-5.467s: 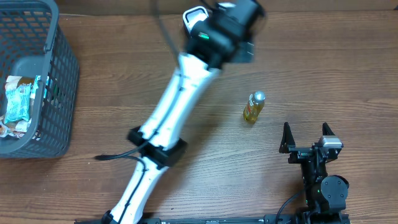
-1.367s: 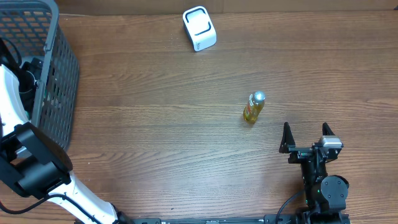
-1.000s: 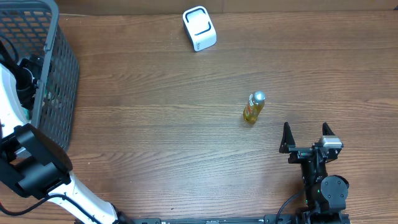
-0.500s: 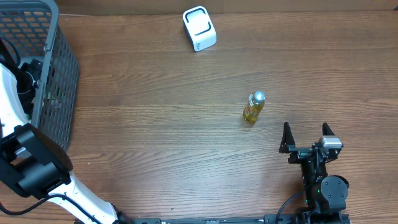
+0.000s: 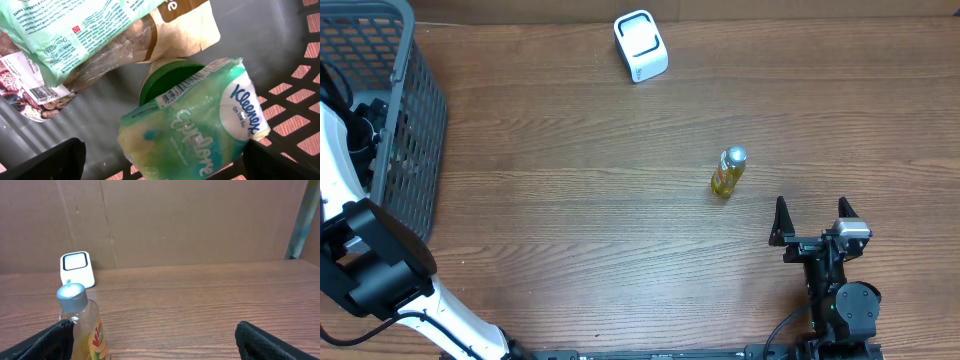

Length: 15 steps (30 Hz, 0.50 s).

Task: Scan the item barcode
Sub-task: 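Grasp the green-lidded jar in the basket with the left gripper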

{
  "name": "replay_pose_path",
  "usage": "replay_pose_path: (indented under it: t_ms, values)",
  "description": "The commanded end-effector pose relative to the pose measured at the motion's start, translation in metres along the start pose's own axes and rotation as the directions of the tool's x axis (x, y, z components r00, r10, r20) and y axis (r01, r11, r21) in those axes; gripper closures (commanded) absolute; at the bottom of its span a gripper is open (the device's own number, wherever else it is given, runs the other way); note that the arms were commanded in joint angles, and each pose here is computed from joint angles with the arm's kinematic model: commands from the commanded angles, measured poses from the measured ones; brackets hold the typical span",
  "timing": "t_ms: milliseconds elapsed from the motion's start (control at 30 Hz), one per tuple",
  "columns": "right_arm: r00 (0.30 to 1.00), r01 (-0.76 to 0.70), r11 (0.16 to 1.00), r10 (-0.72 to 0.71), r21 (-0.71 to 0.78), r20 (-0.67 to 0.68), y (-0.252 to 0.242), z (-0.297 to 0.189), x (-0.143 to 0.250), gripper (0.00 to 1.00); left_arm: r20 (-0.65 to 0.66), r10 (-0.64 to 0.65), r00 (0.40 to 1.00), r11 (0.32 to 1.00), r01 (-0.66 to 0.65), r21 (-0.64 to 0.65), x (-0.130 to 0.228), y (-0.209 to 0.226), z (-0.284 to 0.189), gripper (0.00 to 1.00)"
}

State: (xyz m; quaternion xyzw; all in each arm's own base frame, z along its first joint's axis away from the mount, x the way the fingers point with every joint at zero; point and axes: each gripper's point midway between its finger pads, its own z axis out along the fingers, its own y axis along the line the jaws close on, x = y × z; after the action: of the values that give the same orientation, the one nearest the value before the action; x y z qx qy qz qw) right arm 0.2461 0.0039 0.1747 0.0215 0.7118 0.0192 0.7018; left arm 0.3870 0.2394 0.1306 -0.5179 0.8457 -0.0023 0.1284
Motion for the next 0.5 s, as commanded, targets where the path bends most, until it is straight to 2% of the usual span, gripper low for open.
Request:
replay_pose_path:
  t_ms: [0,133,467]
  values:
    - [1.000,0.005,1.000,-0.005,0.002,-0.001,-0.0003,0.0003,0.0029,0.00,0.031,0.029,0.999,0.999,-0.030,0.037,-0.0072,-0.0099,-0.0155,0.00]
    - [1.000,0.005,1.000,-0.005,0.002,-0.001,-0.0003,0.0003,0.0029,0.00,0.038,0.027,0.999,0.997,-0.029,0.073,-0.0100,-0.0172,-0.0188,0.00]
    - [1.000,0.005,1.000,-0.005,0.002,-0.001,-0.0003,0.0003,0.0029,0.00,0.017,-0.031,0.999,0.997,0.030,0.064,-0.0045,-0.0161,-0.0104,0.00]
